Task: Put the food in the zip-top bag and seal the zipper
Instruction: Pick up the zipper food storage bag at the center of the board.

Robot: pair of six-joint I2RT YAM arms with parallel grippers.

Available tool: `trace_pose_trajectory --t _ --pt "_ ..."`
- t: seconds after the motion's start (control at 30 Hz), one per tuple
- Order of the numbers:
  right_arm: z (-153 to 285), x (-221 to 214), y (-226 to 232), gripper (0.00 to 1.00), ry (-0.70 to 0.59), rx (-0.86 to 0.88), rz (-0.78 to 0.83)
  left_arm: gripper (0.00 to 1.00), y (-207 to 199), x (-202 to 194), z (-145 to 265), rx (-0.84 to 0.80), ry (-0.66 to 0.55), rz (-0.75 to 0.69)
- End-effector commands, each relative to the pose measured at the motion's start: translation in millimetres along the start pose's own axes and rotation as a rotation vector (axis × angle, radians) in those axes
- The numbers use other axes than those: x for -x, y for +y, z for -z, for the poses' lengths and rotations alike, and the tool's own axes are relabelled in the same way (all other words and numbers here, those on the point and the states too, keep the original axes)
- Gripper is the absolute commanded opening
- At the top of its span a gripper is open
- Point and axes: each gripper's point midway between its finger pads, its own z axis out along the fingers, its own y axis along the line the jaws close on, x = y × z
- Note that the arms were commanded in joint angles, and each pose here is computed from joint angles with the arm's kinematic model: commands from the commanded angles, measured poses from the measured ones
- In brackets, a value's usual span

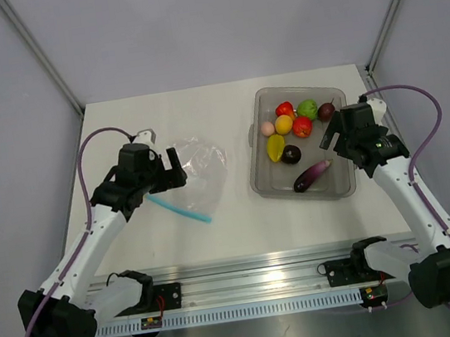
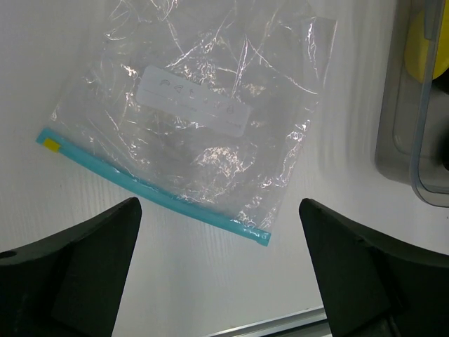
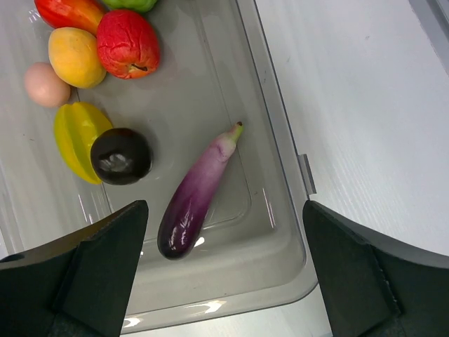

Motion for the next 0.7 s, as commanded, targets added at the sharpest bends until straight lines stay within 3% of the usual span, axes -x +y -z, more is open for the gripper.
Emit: trace_pose_trajectory --t 0.0,0.17,0.33,0.5,0.67 --pt "3.0 10.8 6.0 0.99 -0.037 0.023 -0.013 0.99 1.5 15.1 1.7 0.020 -0.070 0.045" --pt "8.3 9.4 16.3 0.99 -0.023 0.094 0.002 0.99 14.6 -1.3 -9.1 0.114 0.012 0.117" --pt "10.4 8.3 17.3 1.00 -0.025 0.105 -0.004 0.93 10.3 -21.8 -19.4 0.088 0.036 0.308" --pt "16.9 7.6 24.1 0.99 -0.015 0.155 -0.004 0.76 22.5 -52.6 -39.3 0.118 0.058 0.519" --pt "20.3 7.5 23.9 0.99 -0.015 0.161 -0.013 0.69 34.0 -69.0 -63.4 0.165 0.088 0.570"
